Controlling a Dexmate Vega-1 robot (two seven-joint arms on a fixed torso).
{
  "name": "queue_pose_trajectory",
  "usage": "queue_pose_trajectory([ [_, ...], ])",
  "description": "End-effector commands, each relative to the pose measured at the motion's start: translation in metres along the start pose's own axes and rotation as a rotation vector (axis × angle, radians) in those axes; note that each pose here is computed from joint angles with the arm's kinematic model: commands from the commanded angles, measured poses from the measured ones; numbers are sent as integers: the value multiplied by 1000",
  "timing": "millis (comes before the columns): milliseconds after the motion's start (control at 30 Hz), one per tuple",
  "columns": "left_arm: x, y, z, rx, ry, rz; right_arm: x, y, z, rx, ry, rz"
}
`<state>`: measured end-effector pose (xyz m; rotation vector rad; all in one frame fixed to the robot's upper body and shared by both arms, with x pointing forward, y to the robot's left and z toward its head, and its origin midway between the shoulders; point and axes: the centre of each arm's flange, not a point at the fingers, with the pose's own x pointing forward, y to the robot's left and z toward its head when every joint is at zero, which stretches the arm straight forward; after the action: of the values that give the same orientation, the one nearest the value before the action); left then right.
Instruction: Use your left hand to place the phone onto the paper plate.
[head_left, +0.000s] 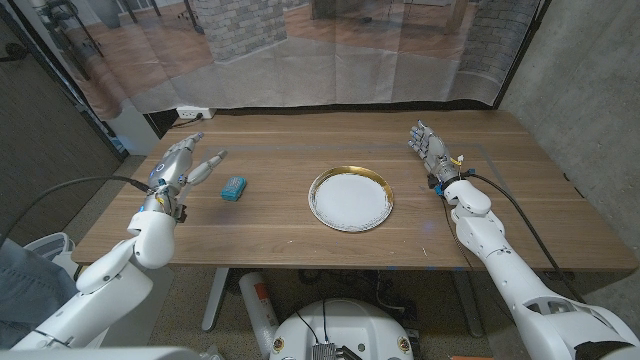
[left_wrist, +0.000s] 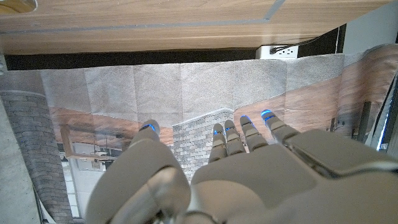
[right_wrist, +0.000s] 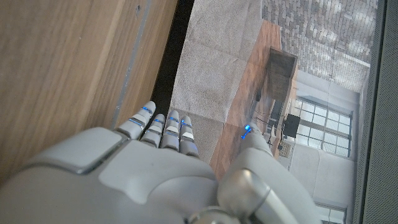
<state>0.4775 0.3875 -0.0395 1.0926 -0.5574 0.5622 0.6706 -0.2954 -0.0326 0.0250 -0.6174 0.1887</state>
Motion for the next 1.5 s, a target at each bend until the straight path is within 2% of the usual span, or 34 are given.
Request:
queue_pose_trajectory([
  [33,-1,2,2,91,33,-2,0,-3,1,-7,0,1],
  [800,6,-5,13,190,80,-60,0,-4,-2,-3,0,-2],
  [1500,21,-14,23,217,62,-124,-1,-5,0,0,-8,-8],
])
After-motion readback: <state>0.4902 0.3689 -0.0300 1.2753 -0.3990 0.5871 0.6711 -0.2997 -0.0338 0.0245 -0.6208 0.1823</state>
